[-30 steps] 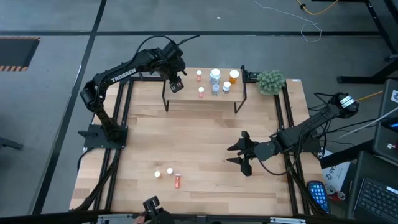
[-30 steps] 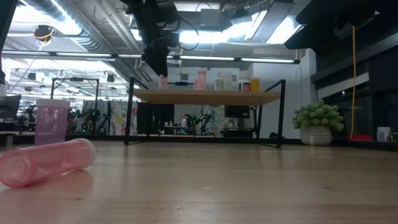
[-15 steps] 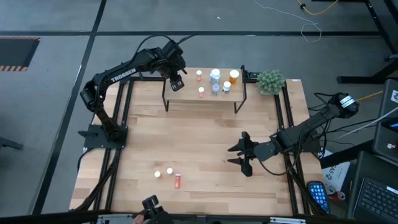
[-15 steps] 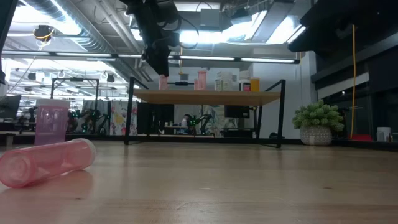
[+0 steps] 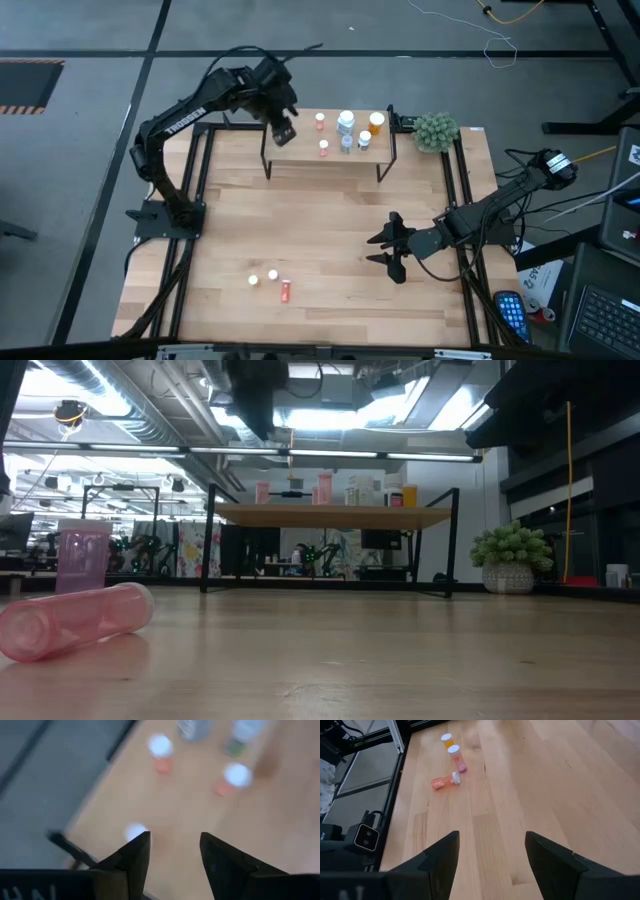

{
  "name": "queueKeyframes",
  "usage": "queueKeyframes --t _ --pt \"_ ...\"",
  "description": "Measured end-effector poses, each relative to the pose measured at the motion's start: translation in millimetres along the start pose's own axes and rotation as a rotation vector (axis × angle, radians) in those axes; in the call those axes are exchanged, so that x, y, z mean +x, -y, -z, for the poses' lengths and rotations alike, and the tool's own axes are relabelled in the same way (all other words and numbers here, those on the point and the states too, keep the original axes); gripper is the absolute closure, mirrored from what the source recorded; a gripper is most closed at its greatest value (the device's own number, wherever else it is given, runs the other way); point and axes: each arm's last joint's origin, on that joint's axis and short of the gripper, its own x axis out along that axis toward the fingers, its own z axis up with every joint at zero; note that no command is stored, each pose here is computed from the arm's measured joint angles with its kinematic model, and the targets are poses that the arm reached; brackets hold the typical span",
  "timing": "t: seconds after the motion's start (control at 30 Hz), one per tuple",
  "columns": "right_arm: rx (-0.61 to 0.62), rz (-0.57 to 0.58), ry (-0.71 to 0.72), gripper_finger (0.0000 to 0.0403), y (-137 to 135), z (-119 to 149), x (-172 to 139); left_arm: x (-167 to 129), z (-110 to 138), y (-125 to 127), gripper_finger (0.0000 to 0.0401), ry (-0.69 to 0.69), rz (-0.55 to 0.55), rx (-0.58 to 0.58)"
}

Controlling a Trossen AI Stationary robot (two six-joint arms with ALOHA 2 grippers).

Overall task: Pick and place medicine bottles onto shelf by color
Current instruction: Put the small orange pill bottle on the shelf

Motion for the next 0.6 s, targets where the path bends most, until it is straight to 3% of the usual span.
queueKeyframes --t 0.1,0.27,0.6 --pt "0.000 0.000 0.000 0.0173 0.0 0.0 0.0 -15.1 9.0 22.0 0.0233 -0.109 0.109 -0.016" --pt "0.000 0.000 0.001 0.0173 0.0 -0.1 0.0 -32.2 31.8 66.9 0.0236 -0.331 0.280 0.055" --pt "0.032 -0.045 -0.025 0.0173 -1.5 0.4 0.0 -63.0 68.9 165.1 0.0238 -0.400 0.420 0.229"
